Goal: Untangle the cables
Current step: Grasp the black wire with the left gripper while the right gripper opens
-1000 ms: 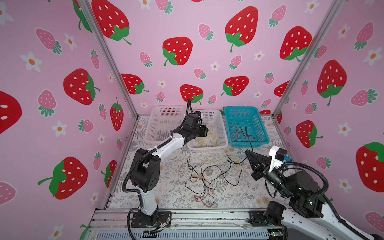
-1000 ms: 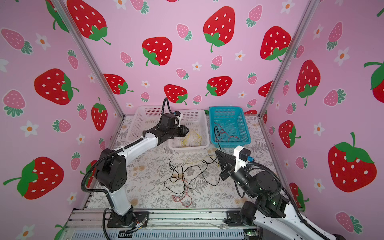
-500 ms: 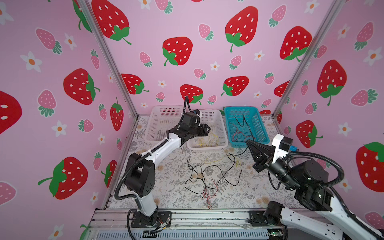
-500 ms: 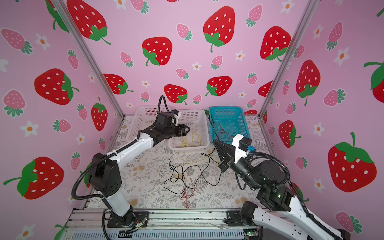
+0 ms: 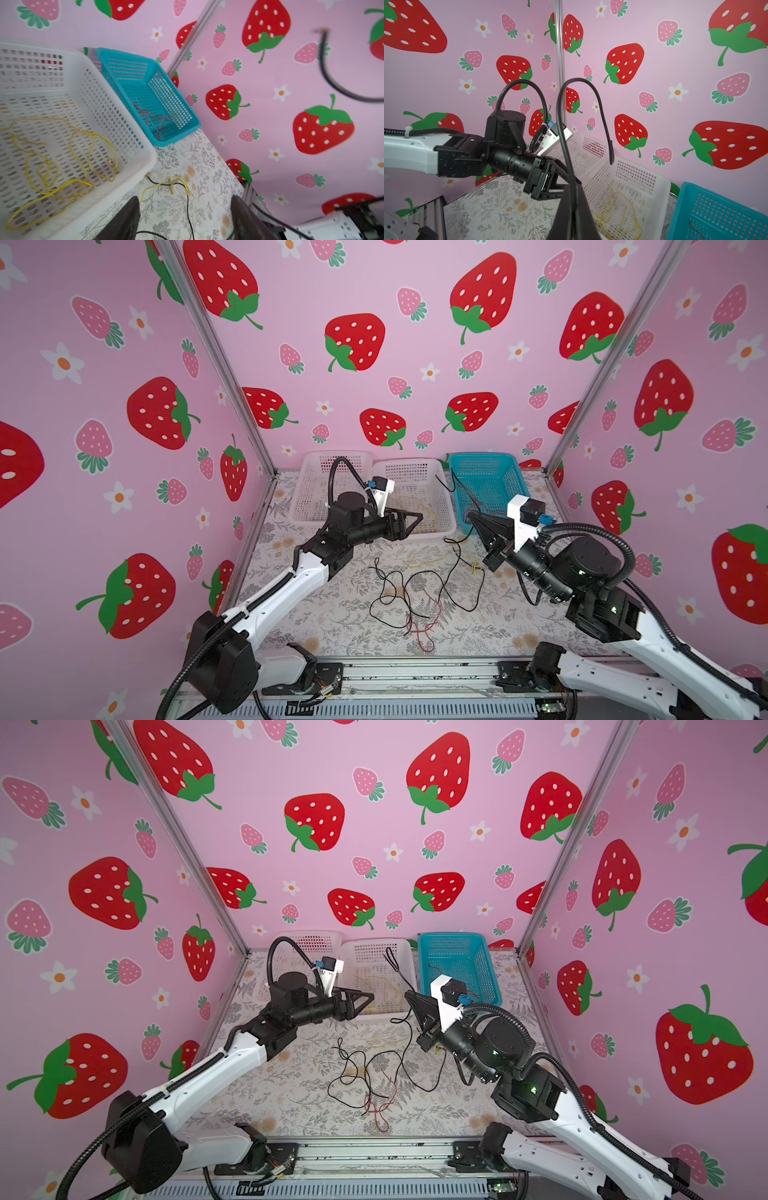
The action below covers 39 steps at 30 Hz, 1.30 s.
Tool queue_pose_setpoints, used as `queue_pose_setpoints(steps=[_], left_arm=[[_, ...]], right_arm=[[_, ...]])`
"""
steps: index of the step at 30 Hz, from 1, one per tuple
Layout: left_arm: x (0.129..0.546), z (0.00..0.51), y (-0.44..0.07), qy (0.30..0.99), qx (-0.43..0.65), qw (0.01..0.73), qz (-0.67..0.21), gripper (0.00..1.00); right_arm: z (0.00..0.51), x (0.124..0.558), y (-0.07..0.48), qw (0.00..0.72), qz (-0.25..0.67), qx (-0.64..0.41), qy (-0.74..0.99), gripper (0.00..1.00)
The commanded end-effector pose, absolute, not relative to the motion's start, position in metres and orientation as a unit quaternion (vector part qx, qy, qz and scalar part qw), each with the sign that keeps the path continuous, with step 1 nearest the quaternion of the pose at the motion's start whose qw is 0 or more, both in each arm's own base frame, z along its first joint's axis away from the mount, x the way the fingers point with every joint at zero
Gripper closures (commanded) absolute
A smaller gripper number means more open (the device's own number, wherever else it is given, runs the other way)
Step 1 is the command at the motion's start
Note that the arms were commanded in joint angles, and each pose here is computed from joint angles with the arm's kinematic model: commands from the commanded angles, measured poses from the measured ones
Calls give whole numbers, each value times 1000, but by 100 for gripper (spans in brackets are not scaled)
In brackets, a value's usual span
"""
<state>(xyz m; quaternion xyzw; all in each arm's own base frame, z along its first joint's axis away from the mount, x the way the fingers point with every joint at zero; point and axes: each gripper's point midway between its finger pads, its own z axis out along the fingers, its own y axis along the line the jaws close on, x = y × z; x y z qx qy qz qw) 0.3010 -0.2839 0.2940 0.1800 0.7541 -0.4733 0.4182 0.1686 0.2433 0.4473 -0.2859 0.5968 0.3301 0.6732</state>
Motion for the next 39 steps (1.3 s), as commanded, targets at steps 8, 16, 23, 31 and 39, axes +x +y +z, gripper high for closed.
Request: queue_pose_setpoints(steps=[8, 16, 23, 31, 39], left_arm=[[171, 314, -322, 570, 438, 494, -490, 20], [184, 323, -326, 559, 437, 541, -451, 21], [197, 327, -327, 563, 417, 564, -437, 22], [206, 329, -326, 566, 399, 580, -428, 26], [205, 319, -328, 586, 406, 554, -430, 71]], right_arm=[[476, 155, 247, 671, 383, -286, 567, 100], [475, 140, 261, 642, 438, -305, 551, 100], [473, 132, 269, 624, 472, -311, 540, 100], [466, 130, 274, 611, 490, -311, 538, 100], [460, 134, 263, 624, 477, -292, 545, 100]])
